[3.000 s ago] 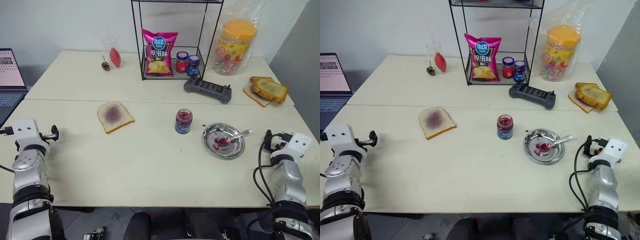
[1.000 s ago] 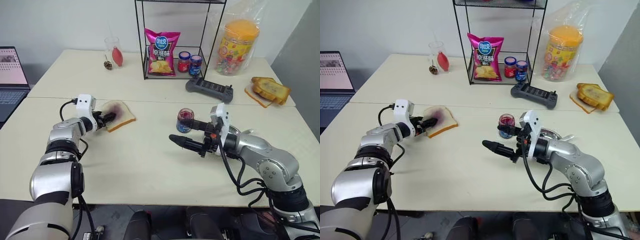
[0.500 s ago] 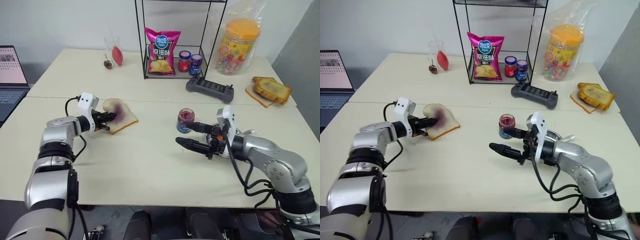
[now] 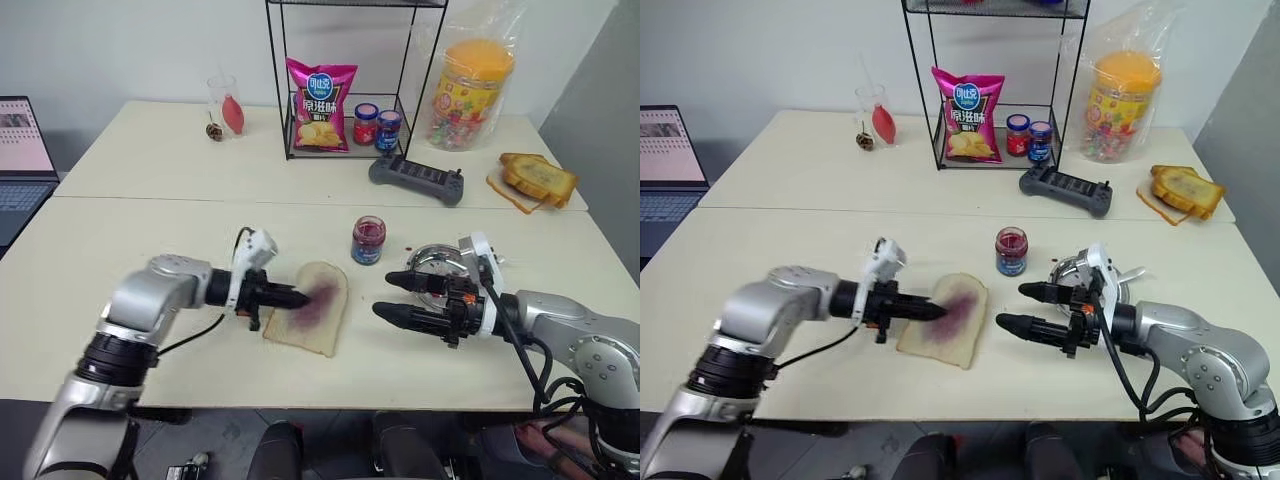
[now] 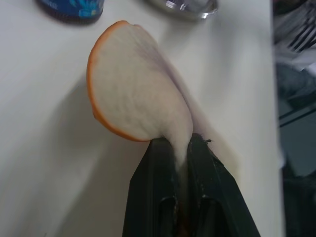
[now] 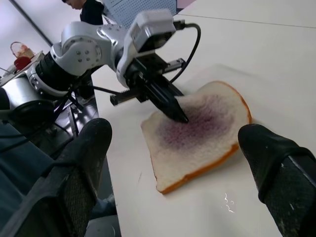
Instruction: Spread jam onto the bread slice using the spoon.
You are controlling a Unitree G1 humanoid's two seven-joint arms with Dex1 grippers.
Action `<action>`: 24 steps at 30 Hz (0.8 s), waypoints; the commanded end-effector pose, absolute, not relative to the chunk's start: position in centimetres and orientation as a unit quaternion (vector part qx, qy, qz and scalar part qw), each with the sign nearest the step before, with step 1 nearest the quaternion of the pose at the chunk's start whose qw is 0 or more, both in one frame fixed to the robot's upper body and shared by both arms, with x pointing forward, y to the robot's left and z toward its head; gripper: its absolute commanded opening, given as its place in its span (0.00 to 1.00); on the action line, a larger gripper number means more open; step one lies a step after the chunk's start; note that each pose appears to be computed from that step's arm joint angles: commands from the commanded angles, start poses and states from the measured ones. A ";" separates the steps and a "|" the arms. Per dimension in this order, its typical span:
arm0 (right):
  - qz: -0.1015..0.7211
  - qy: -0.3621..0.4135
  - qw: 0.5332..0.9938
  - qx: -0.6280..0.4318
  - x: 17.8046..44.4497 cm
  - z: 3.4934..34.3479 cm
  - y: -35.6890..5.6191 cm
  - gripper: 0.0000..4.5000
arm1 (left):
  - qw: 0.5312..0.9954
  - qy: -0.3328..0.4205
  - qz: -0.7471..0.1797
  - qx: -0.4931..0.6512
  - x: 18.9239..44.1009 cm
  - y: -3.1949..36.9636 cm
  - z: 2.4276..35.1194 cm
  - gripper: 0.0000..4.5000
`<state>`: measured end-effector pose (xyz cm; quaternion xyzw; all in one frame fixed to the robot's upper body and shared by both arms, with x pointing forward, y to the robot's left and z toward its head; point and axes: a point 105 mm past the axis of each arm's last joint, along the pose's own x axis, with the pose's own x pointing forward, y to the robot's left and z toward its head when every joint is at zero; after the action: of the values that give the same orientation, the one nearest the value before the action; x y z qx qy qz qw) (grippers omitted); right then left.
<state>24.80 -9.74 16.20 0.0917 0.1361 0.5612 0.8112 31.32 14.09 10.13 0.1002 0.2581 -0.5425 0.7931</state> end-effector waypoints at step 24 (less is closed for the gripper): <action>0.521 0.122 0.839 0.101 25.0 16.3 -10.8 1.00 | 0.797 0.224 -0.488 0.276 33.0 18.2 11.1 0.75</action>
<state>25.10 -10.19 15.17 0.1053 0.1421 0.5265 0.8316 33.28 17.23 10.36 0.2450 0.2236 -0.4950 0.8031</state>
